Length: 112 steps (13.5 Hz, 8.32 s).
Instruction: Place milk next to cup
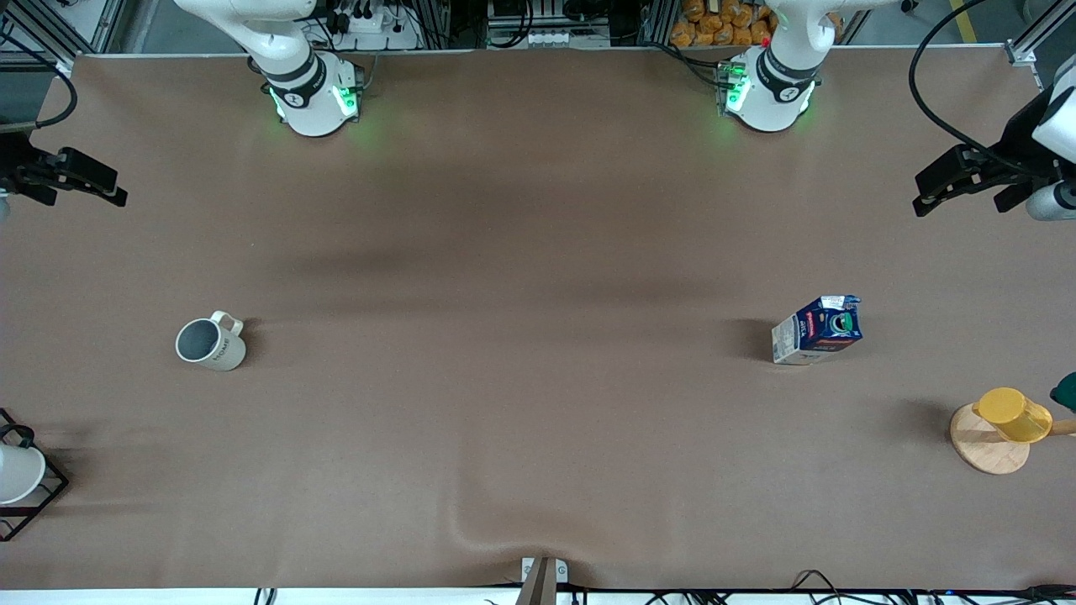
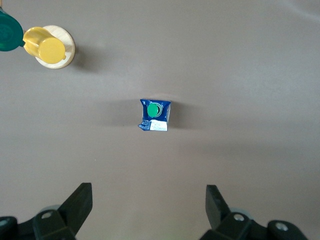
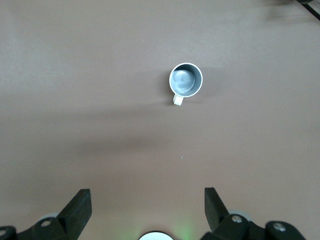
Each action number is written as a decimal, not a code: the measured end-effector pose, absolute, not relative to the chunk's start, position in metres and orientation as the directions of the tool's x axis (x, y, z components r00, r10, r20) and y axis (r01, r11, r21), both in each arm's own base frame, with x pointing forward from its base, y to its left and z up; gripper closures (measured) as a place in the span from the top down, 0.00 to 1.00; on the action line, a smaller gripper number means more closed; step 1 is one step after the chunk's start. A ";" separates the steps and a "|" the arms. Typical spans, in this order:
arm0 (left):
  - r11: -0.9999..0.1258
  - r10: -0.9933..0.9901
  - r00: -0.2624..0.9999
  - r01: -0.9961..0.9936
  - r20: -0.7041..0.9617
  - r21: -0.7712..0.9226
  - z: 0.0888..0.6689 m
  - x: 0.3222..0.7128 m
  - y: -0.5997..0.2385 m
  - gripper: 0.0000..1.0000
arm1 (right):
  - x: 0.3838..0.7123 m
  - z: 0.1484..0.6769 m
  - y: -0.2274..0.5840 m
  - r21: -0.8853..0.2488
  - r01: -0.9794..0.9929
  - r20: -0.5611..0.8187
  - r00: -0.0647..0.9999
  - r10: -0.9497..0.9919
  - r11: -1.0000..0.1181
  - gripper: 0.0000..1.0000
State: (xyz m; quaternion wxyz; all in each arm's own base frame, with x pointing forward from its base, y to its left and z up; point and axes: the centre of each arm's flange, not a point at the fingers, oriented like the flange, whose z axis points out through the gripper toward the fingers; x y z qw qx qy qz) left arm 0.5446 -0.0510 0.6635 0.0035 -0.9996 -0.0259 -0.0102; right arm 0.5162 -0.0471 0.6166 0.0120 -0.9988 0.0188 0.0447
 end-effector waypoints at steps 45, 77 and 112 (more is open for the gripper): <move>-0.999 0.015 0.990 0.008 -0.140 -0.051 0.344 0.608 -0.039 0.98 | 0.614 0.248 -0.095 -0.095 0.229 -0.228 0.942 0.245 -0.969 1.00; -0.999 0.007 0.995 0.002 -0.102 -0.047 0.360 0.616 -0.044 0.50 | 0.634 0.293 -0.043 -0.039 0.011 -0.358 0.933 0.025 -0.999 0.06; -0.999 -0.020 0.996 -0.024 -0.089 -0.045 0.388 0.620 -0.051 0.50 | 0.595 0.258 0.419 -0.152 -0.443 -0.145 0.894 -0.424 -0.884 0.06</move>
